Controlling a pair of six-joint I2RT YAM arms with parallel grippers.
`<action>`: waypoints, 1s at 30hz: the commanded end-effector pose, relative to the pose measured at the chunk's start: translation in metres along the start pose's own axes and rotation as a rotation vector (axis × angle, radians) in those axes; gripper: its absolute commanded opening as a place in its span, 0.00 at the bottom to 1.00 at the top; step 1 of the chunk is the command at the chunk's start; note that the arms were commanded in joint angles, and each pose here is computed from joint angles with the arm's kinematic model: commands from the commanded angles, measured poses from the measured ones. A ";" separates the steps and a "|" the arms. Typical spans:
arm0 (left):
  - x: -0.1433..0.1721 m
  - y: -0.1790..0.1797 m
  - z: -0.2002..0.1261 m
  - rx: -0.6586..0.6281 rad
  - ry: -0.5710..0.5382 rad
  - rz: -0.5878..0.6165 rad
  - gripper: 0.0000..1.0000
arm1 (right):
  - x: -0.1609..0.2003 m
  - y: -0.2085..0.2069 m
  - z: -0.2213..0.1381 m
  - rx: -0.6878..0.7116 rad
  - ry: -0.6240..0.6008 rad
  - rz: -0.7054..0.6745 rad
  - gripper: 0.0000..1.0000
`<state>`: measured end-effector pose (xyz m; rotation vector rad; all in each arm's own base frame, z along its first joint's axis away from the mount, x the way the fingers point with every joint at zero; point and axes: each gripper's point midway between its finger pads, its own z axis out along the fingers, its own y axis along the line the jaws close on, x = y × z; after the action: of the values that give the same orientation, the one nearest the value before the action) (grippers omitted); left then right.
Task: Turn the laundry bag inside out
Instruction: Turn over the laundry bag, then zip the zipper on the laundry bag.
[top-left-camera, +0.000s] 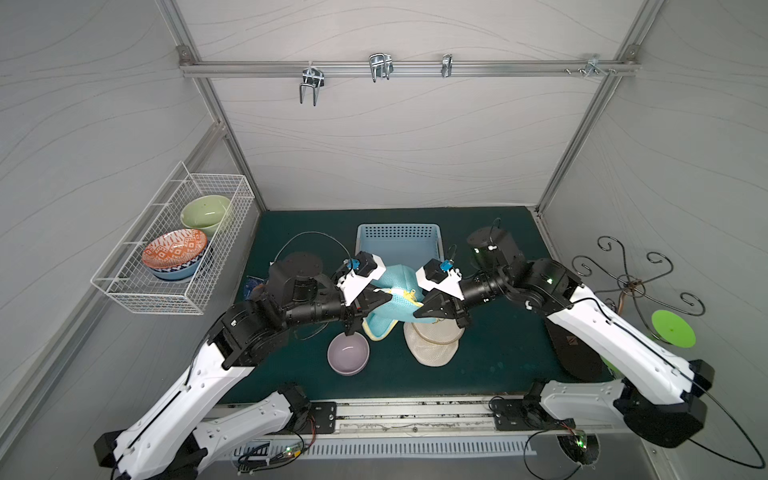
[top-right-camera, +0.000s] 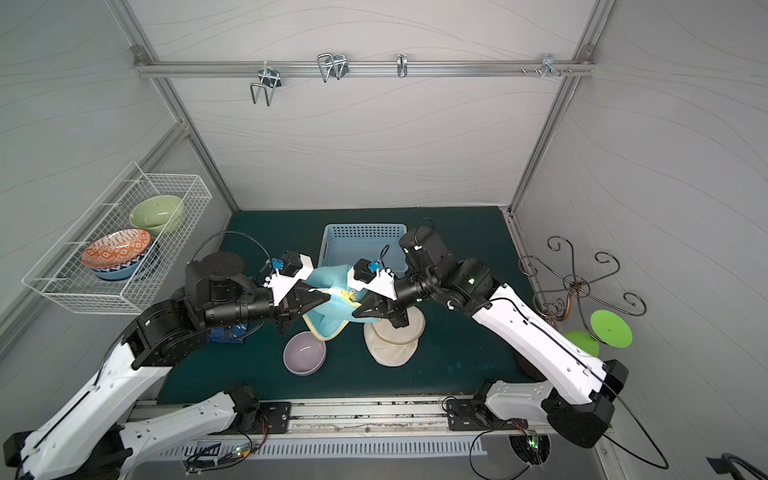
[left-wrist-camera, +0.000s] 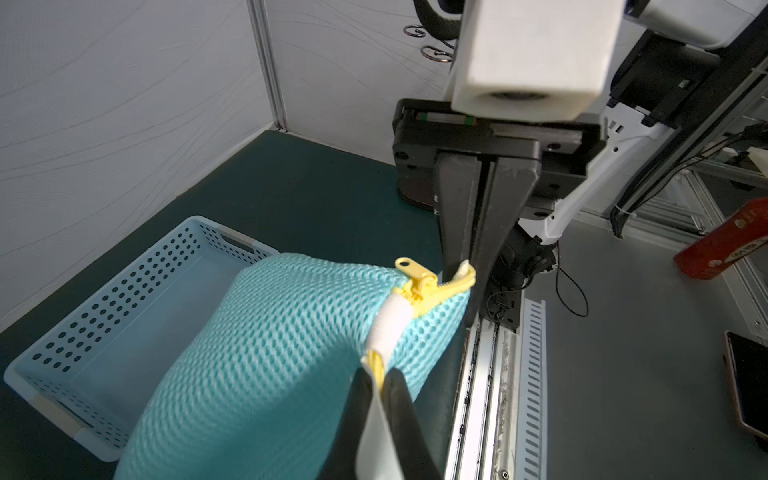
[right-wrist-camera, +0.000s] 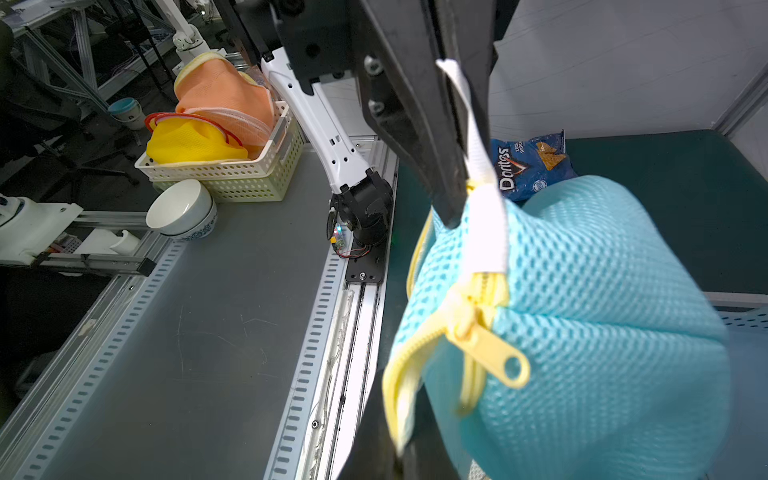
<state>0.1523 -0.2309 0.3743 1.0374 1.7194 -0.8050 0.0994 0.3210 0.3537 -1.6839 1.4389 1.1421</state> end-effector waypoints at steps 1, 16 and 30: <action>-0.037 0.017 -0.022 -0.137 -0.220 -0.025 0.00 | -0.020 -0.005 -0.005 0.062 -0.106 -0.018 0.19; -0.016 0.040 -0.019 -0.413 -0.192 0.122 0.00 | -0.052 -0.085 -0.070 0.486 -0.502 0.654 0.49; -0.026 -0.004 0.027 -0.624 -0.126 0.580 0.00 | -0.046 -0.079 -0.059 0.410 -0.420 0.847 0.48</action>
<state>0.1548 -0.2833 0.3355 1.1495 1.3663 0.0401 0.1957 0.3164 0.4099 -0.5132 1.9634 1.3743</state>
